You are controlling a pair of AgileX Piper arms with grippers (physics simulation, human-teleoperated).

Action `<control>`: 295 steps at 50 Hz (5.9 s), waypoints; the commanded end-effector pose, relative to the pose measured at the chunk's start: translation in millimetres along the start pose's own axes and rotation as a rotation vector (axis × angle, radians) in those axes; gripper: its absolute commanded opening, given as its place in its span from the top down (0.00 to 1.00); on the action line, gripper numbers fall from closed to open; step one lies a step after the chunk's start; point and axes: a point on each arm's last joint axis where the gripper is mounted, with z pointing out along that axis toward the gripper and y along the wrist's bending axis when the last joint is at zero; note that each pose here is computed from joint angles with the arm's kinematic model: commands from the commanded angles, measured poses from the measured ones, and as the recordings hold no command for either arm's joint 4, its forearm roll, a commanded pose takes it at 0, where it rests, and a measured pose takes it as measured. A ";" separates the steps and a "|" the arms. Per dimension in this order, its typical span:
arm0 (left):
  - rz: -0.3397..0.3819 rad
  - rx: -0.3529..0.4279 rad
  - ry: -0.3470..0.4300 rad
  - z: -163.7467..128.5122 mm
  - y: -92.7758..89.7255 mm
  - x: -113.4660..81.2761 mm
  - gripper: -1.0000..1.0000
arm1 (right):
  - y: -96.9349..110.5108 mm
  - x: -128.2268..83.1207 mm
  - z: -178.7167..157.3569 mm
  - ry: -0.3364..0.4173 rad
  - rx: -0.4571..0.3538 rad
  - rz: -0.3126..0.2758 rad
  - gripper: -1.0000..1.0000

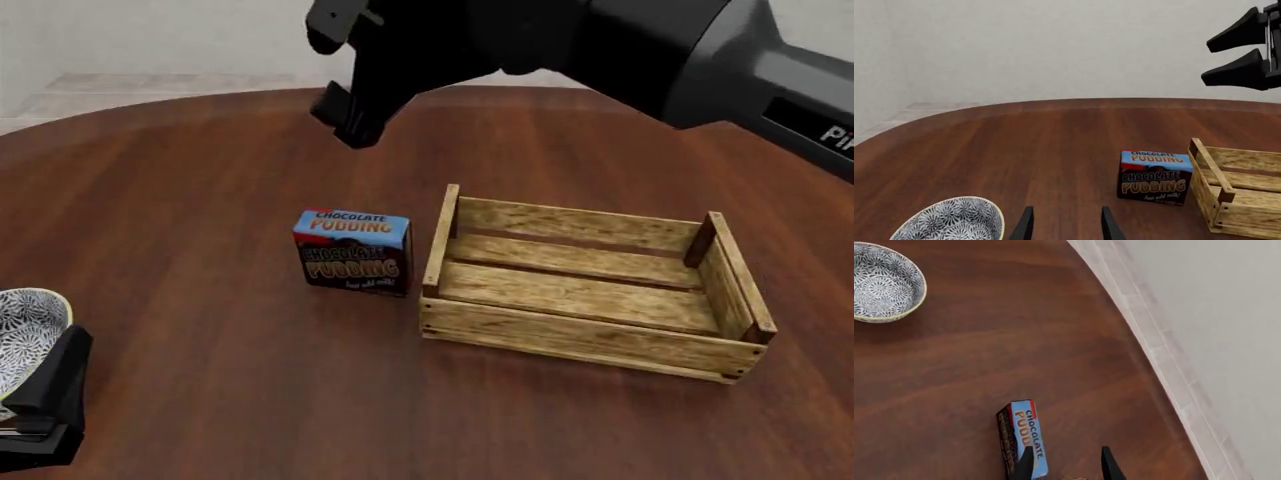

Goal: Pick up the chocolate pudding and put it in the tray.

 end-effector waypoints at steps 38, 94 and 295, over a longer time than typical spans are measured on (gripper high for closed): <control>0.000 0.000 0.000 0.0 0.0 0.0 0.00 | 14.3 36.8 40.6 0.117 -0.062 -0.006 0.00; 0.000 0.000 0.000 0.0 0.0 0.0 0.00 | 19.8 47.9 72.0 0.149 -0.081 0.012 0.00; 0.000 0.000 0.000 0.0 0.0 0.0 0.00 | 51.2 91.0 118.2 0.281 -0.197 -0.064 0.00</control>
